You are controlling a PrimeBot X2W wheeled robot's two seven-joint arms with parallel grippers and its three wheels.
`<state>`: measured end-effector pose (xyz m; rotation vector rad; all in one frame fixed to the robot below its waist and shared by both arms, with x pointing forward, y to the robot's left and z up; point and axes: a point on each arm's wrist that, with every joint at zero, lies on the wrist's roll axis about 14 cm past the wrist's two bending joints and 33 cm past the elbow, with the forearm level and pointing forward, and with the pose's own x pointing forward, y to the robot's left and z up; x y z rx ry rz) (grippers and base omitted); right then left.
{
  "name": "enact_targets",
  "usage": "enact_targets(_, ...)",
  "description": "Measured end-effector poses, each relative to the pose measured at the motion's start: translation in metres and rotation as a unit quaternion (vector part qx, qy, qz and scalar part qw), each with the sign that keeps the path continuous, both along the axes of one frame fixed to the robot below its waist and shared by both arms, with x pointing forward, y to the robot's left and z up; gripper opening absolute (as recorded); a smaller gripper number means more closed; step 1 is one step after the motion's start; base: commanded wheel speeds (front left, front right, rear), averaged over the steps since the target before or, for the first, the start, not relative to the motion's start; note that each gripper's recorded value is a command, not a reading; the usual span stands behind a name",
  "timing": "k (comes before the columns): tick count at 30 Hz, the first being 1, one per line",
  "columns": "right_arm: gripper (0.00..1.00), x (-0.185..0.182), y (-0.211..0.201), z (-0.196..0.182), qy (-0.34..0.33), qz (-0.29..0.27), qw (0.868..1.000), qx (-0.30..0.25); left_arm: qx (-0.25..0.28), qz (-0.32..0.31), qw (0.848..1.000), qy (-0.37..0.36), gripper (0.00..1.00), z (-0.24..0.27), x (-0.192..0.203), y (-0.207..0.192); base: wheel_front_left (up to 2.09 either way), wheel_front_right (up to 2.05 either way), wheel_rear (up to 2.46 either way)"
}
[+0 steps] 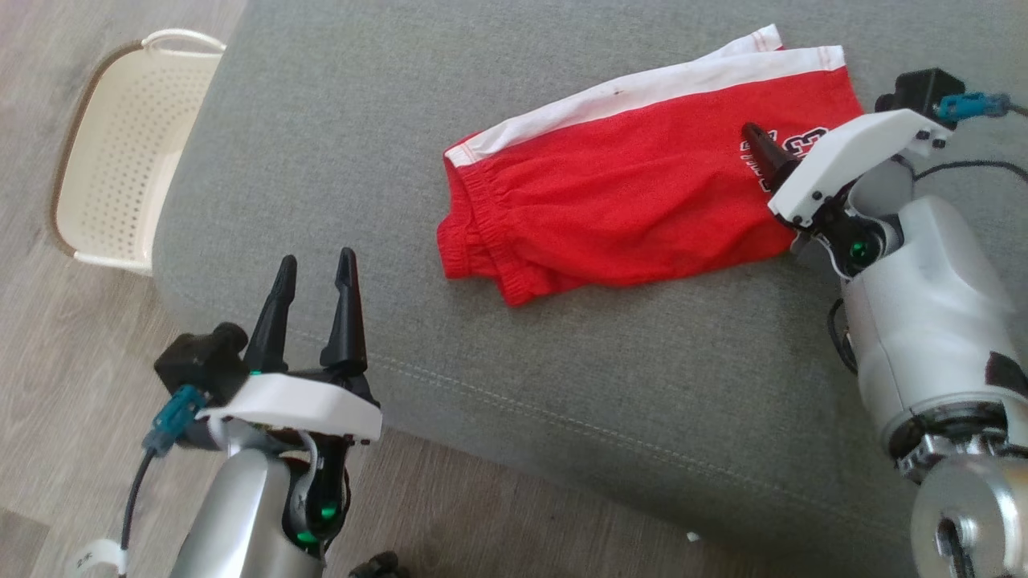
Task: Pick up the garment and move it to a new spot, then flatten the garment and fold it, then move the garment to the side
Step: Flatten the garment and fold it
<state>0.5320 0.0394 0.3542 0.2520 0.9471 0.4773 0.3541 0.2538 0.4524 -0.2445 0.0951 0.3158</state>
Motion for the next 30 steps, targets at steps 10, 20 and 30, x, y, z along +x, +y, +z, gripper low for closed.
enact_targets(10, 0.0, 0.009, 0.001, -0.001, -0.019, 0.013, 0.999, -0.024, -0.002, 0.004, 1.0, 0.007, 1.0, -0.004, -0.002, 0.0, 0.0, 0.0, 0.0)
enact_targets(20, 0.0, 0.01, -0.016, 0.005, -0.048, -0.019, 0.998, -0.023, -0.008, -0.012, 1.0, -0.002, 1.0, -0.001, 0.005, -0.01, 0.0, 0.0, 0.0)
enact_targets(30, 0.0, 0.026, -0.067, 0.016, -0.099, -0.114, 0.988, -0.008, -0.013, -0.028, 0.999, -0.012, 1.0, 0.004, 0.012, -0.02, 0.0, 0.0, 0.0)
